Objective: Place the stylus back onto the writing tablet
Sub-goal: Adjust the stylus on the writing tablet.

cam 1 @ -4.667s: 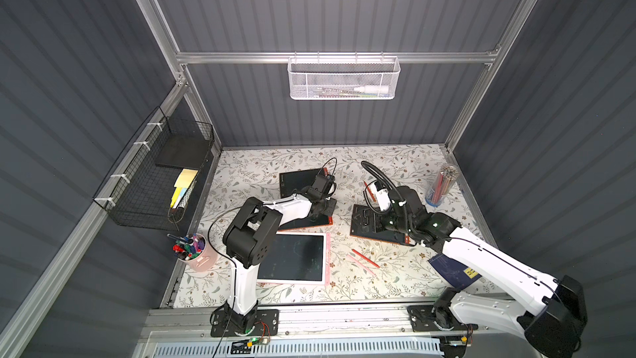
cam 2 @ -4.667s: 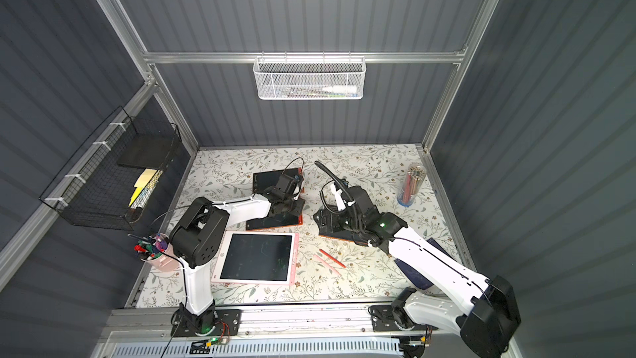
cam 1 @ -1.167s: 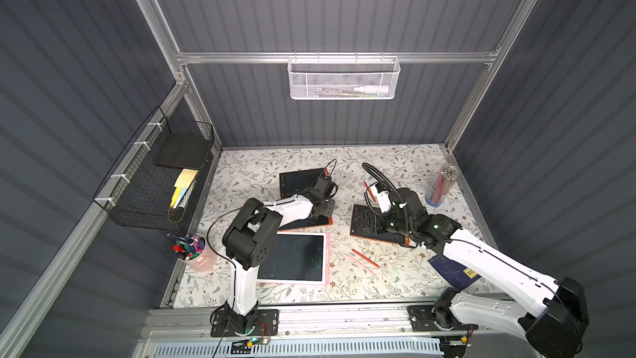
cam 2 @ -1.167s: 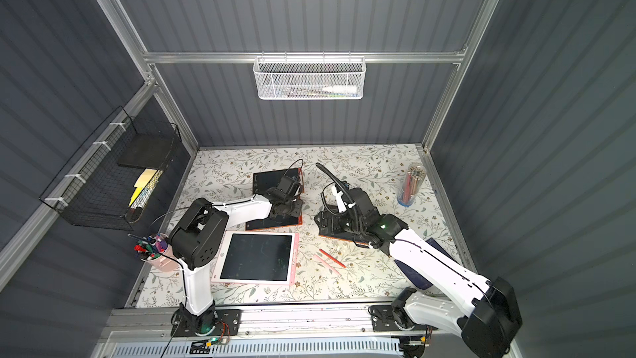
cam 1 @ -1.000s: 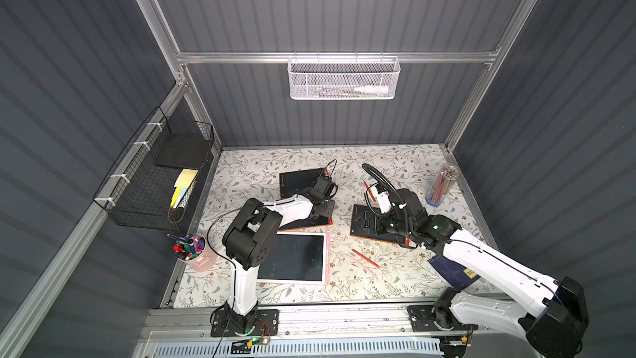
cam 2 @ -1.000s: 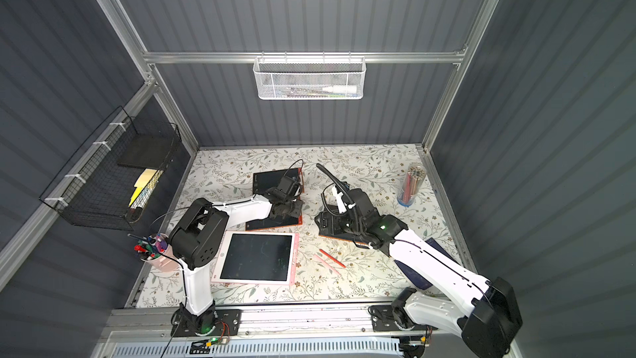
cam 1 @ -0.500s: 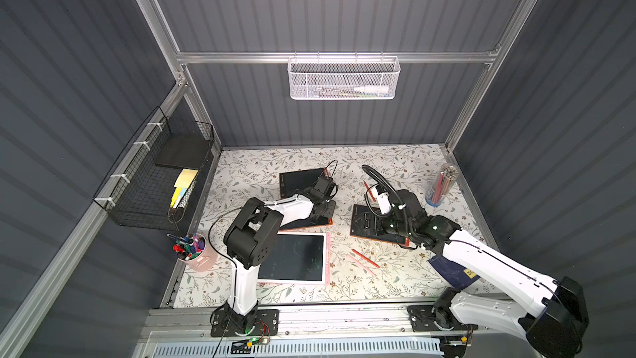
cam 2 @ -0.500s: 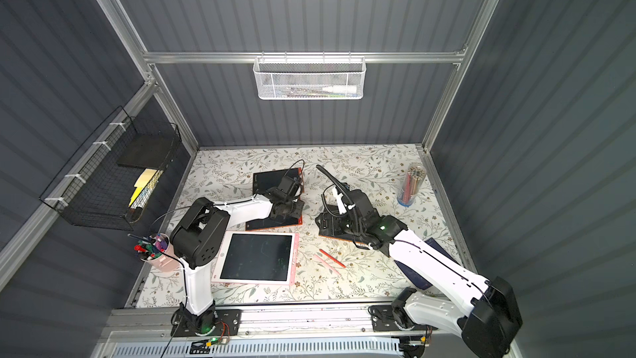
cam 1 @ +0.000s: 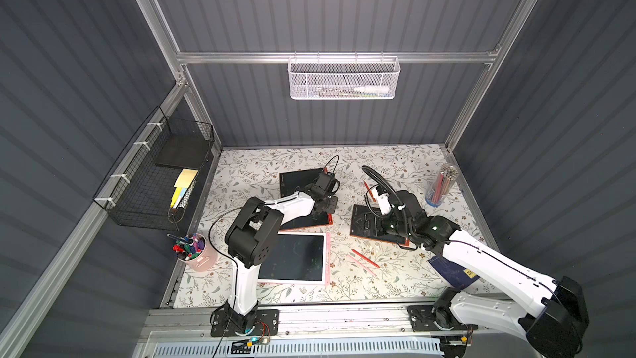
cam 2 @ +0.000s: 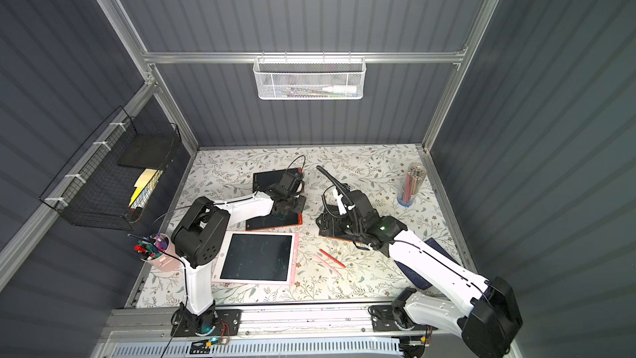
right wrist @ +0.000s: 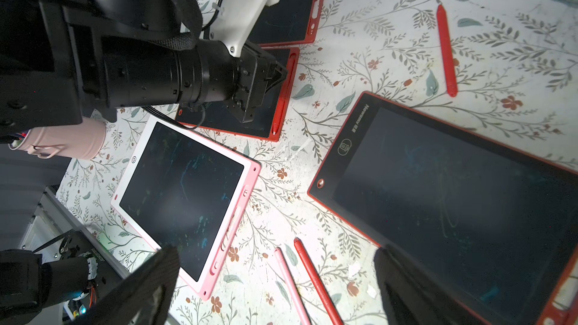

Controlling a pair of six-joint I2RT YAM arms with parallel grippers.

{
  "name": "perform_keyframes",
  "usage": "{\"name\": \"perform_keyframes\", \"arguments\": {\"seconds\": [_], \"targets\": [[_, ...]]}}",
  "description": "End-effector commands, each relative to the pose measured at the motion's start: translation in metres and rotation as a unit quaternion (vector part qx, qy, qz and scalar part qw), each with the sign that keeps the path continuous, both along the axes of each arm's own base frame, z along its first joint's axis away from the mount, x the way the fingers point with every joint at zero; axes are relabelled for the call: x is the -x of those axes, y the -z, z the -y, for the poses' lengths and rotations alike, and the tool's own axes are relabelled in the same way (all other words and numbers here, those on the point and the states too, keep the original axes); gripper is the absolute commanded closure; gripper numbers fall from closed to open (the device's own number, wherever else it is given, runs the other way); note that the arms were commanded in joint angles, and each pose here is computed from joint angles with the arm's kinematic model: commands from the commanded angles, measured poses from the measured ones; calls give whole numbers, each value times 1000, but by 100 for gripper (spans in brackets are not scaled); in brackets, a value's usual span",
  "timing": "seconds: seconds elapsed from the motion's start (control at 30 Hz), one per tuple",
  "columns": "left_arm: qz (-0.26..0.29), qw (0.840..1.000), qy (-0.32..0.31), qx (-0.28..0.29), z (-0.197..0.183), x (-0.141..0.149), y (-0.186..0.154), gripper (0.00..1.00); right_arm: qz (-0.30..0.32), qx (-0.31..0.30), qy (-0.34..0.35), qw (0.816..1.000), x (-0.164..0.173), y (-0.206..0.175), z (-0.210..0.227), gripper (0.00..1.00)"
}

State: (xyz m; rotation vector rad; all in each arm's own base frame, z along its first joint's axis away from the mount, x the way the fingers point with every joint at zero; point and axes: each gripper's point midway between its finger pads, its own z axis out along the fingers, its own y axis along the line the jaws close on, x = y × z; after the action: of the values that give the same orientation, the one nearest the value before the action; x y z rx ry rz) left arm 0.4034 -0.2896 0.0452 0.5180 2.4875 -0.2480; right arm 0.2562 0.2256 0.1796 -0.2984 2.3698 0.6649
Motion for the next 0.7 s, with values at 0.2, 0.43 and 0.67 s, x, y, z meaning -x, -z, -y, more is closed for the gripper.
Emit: {"name": "perform_keyframes", "arguments": {"seconds": [0.2, 0.43, 0.67], "targets": [[-6, 1000, 6, -1, 2, 4, 5, 100, 4, -1, 5, 1000, 1, -1, 2, 1], [-16, 1000, 7, -9, -1, 7, 16, 100, 1, 2, 8, 1000, 0, 2, 3, 1], [-20, 1000, 6, -15, -3, 8, 22, 100, -1, 6, 9, 1000, -2, 5, 2, 1]]}}
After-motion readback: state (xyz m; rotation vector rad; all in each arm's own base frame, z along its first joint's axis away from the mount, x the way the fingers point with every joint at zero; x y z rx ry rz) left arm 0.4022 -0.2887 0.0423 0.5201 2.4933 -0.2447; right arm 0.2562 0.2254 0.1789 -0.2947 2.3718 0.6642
